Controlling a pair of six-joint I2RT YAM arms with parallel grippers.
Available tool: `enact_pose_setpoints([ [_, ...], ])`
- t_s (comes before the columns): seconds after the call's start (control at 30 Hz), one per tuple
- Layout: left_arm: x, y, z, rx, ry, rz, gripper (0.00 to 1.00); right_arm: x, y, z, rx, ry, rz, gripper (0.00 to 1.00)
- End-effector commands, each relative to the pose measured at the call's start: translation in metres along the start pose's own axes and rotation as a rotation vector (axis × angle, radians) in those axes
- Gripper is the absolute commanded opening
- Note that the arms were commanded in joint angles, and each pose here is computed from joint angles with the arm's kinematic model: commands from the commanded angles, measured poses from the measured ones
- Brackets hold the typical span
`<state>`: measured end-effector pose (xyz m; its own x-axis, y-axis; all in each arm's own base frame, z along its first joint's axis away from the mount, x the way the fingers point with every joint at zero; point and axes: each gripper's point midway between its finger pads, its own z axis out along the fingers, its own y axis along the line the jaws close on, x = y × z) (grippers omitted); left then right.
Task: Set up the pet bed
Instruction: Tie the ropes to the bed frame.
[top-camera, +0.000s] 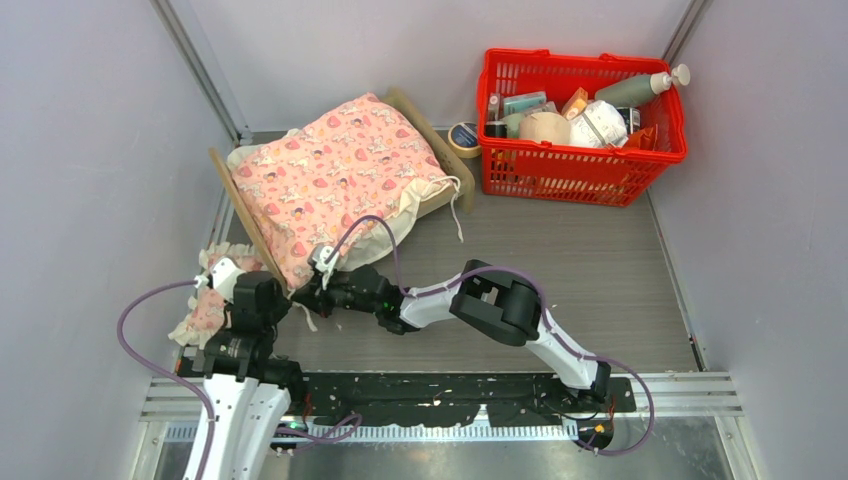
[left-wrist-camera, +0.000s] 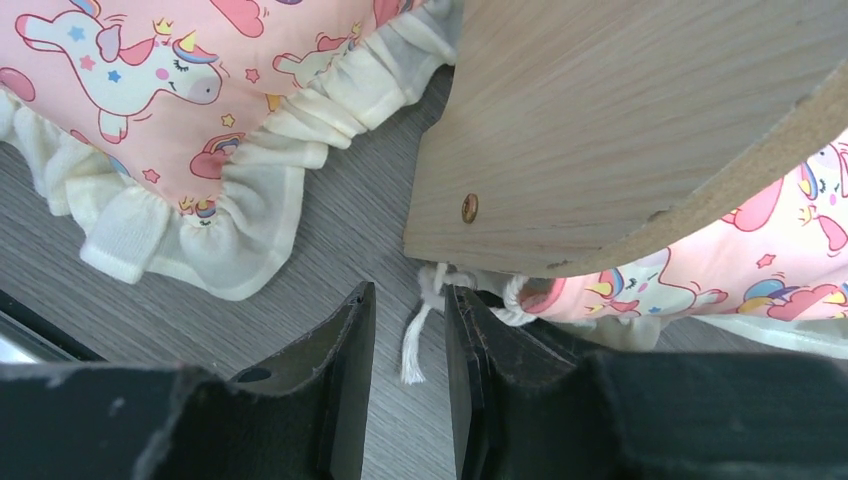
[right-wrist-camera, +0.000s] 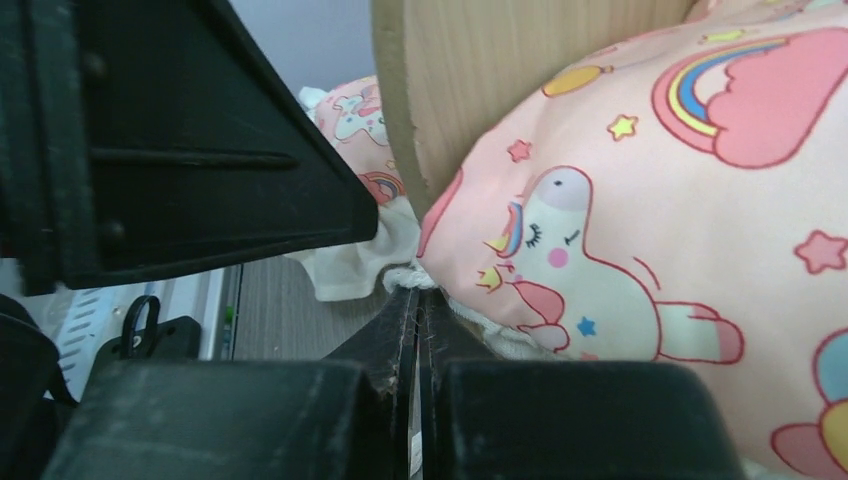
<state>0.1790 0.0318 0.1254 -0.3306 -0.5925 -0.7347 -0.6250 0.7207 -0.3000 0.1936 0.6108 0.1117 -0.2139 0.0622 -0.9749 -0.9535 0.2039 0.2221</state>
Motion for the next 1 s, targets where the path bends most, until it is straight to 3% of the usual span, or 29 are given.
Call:
enact_pose_setpoints([
  [0.0,-0.005,-0.003,0.005,0.009,-0.021,-0.01,0.34,-0.035,0.025,0.008,-0.112,-0.113,-0.009,0.05],
  [0.33,-0.015,0.006,0.011,-0.035,-0.05,-0.108,0.35,-0.033,0.018,0.011,-0.09,-0.122,-0.004,0.05],
  [0.47,-0.027,-0.005,0.016,0.032,-0.085,-0.1,0.35,-0.034,0.014,0.01,-0.091,-0.129,0.002,0.05],
  [0.6,-0.018,-0.018,0.018,0.116,-0.034,-0.093,0.36,-0.036,0.02,0.009,-0.137,-0.142,-0.005,0.05],
  [0.8,-0.012,-0.007,0.02,0.078,-0.003,-0.134,0.33,-0.043,0.018,0.004,-0.145,-0.173,-0.025,0.05],
  [0.97,-0.013,-0.003,0.034,0.066,0.003,-0.178,0.15,-0.044,0.014,0.001,-0.149,-0.179,-0.028,0.05],
])
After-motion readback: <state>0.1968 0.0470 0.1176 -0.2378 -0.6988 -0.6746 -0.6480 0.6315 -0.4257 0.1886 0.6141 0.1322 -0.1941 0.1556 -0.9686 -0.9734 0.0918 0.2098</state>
